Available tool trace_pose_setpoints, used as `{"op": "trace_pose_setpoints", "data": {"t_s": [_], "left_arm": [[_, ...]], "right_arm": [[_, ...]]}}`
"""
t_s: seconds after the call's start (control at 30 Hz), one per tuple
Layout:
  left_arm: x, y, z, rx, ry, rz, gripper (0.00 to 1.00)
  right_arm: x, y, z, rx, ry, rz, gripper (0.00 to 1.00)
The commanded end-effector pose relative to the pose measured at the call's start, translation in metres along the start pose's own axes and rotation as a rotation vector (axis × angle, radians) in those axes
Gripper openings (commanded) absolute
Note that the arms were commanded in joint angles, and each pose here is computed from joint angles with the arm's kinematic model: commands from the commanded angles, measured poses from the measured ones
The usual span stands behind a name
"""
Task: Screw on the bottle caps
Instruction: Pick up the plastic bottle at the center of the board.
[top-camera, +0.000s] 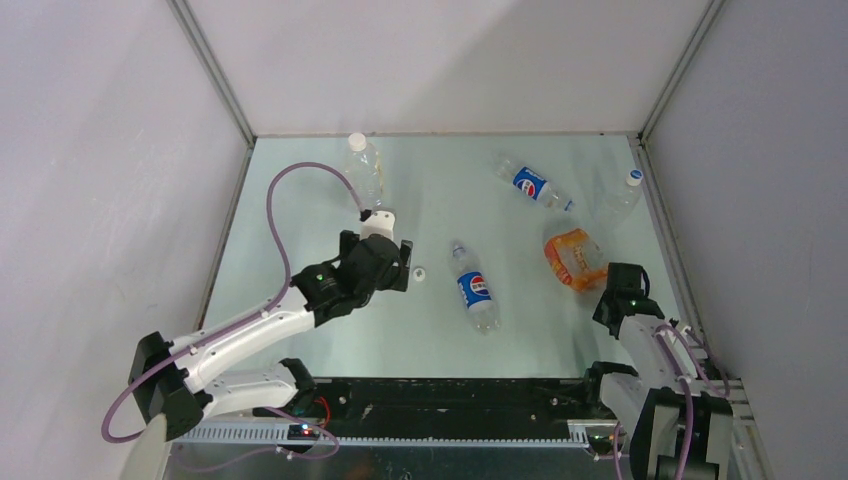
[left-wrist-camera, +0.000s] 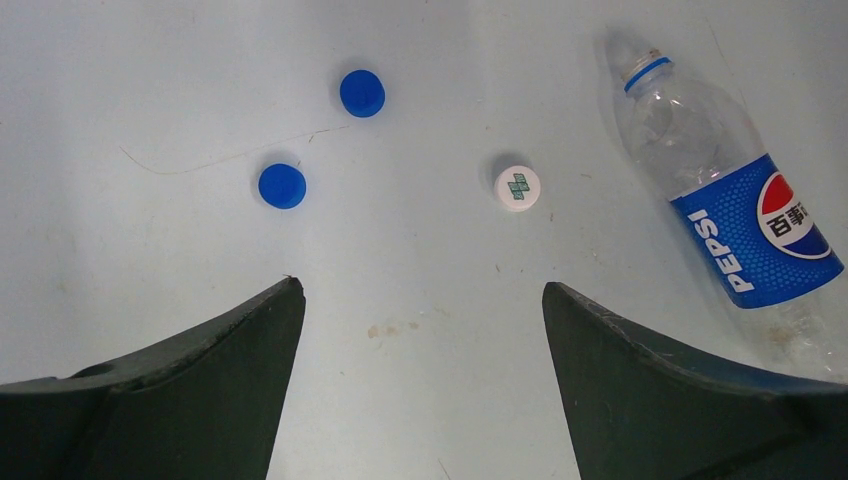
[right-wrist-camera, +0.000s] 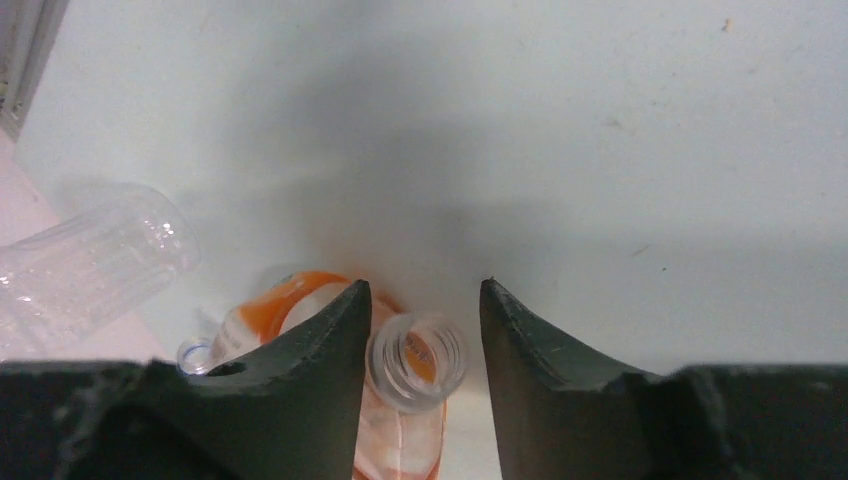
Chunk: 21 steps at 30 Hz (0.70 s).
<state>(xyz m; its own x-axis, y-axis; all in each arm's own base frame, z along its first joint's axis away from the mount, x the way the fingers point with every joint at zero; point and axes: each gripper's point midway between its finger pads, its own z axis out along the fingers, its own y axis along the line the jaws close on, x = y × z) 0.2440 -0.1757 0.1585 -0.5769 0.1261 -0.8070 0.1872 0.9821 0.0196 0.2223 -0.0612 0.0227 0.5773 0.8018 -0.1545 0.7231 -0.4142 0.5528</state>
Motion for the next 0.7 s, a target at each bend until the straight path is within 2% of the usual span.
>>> {"op": "trace_pose_setpoints", "data": {"t_s": [0.0, 0.23, 0.3, 0.43, 0.5, 0.67], "left_arm": [[-0.014, 0.005, -0.006, -0.014, -0.047, 0.007, 0.94], [-0.020, -0.002, -0.012, 0.061, -0.070, 0.059, 0.92], [-0.023, -0.006, -0.015, 0.102, -0.091, 0.086, 0.91], [-0.035, -0.016, -0.024, 0.193, -0.163, 0.134, 0.90], [-0.039, -0.020, -0.029, 0.232, -0.196, 0.164, 0.90], [-0.054, -0.033, -0.047, 0.352, -0.279, 0.265, 0.92]], "right_arm": [[-0.013, 0.005, 0.007, -0.026, -0.073, 0.033, 0.41], [-0.023, 0.005, -0.008, -0.066, -0.089, -0.074, 0.06], [-0.025, 0.005, -0.016, -0.087, -0.082, -0.140, 0.00], [-0.022, 0.008, -0.038, -0.154, -0.022, -0.284, 0.00], [-0.016, 0.018, -0.057, -0.244, 0.028, -0.393, 0.00], [0.008, 0.043, -0.111, -0.488, 0.159, -0.757, 0.00]]}}
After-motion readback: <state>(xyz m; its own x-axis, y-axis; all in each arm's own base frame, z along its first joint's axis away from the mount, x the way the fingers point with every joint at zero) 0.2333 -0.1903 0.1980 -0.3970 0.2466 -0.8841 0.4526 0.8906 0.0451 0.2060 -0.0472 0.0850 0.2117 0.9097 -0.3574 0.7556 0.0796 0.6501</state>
